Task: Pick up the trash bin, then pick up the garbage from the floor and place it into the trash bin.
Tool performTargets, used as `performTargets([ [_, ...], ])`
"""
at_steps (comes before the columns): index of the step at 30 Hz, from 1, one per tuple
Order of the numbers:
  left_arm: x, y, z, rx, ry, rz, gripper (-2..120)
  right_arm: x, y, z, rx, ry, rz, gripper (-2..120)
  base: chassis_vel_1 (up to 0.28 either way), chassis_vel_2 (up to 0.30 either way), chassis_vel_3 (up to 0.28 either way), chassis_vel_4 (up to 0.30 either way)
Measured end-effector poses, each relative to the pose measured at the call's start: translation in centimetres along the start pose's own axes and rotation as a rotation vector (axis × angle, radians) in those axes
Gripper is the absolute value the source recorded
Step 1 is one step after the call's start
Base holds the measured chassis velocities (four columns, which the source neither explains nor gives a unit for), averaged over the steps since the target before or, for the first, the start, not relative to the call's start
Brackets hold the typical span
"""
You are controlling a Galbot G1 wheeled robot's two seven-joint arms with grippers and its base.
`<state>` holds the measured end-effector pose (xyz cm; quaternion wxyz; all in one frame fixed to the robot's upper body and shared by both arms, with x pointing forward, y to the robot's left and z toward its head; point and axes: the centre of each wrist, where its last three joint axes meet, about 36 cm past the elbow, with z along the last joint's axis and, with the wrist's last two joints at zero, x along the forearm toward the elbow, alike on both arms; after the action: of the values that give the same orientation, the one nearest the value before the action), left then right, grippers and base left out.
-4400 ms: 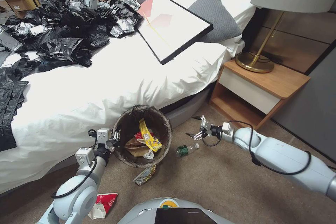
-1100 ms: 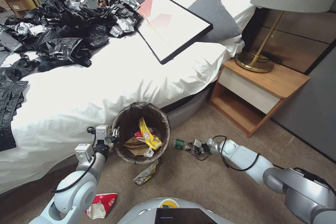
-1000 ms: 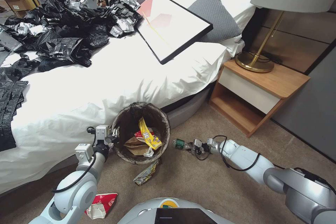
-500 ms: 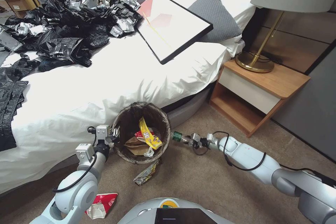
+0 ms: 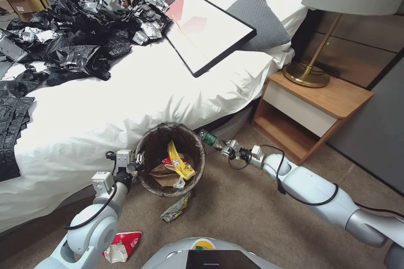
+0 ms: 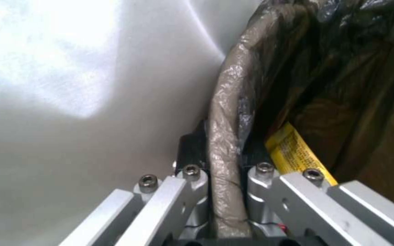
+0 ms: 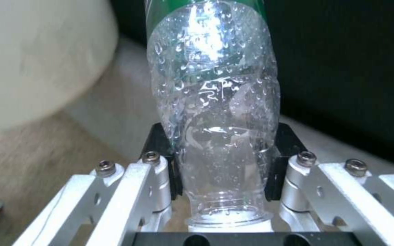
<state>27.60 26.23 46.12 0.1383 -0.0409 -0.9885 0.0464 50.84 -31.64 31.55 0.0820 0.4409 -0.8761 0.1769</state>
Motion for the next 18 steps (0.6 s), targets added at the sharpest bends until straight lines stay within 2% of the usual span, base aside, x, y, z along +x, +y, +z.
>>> performTargets([
  [7,0.1,-0.1,0.1,-0.002,0.004,0.001,4,2.8,-0.6,-2.2,-0.001,-0.05,0.068,30,0.0,0.0,0.0,0.0],
  [18,0.0,-0.2,0.2,-0.005,0.006,0.004,4,7.9,0.7,-2.7,0.003,-0.084,0.125,30,0.0,0.0,0.0,0.0],
])
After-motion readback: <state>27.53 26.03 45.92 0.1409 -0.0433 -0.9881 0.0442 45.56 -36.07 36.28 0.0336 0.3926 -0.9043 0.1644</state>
